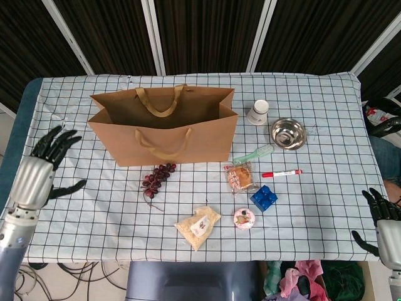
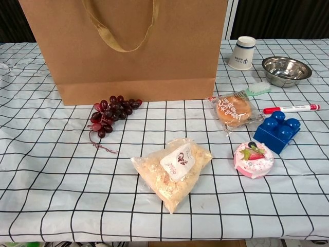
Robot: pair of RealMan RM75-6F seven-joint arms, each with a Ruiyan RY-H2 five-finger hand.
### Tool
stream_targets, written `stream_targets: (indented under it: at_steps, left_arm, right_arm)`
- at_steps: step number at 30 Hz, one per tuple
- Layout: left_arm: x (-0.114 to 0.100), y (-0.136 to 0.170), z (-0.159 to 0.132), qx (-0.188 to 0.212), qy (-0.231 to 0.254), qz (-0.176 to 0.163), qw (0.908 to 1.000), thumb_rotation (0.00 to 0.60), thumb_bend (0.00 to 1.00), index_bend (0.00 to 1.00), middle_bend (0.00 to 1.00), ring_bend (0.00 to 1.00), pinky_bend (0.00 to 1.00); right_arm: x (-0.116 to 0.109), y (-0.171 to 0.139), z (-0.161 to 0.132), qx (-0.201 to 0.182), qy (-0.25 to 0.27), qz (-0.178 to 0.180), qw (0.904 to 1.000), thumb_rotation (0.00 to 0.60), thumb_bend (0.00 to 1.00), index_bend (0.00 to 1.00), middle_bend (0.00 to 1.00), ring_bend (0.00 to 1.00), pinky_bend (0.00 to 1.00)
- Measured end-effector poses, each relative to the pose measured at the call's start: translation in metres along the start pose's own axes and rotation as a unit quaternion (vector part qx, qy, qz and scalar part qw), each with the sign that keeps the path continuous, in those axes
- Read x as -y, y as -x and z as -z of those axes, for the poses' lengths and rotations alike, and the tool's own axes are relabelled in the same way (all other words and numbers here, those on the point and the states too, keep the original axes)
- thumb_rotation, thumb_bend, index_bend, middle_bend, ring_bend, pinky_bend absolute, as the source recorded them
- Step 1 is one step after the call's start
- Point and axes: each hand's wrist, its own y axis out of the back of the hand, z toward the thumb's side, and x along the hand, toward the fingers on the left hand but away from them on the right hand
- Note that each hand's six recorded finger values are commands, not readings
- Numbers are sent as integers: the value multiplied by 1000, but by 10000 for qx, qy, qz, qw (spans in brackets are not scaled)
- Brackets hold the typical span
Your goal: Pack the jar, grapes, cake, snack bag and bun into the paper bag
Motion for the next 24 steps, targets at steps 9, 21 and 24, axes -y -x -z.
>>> stream_targets:
  at_steps: [9, 21, 24]
  left_arm:
    - [113, 62, 19, -451, 994, 1629, 9806, 600, 0, 123, 102, 0, 142]
    - [173, -1, -18, -596, 1531, 2167, 9623, 600, 0, 101, 51, 0, 96]
    - [178, -25, -30, -642, 1777, 2121, 9588, 600, 0, 95, 54, 0, 97]
  right_arm:
    - [1, 1, -2, -53, 38, -8, 10000, 600, 173, 83, 68, 150, 244]
    - [-2, 0, 1, -40, 97, 24, 9999, 600, 174, 83, 68, 151, 244]
    - [-2, 0, 2, -24, 101, 5, 9999, 600, 174, 82, 68, 151, 244]
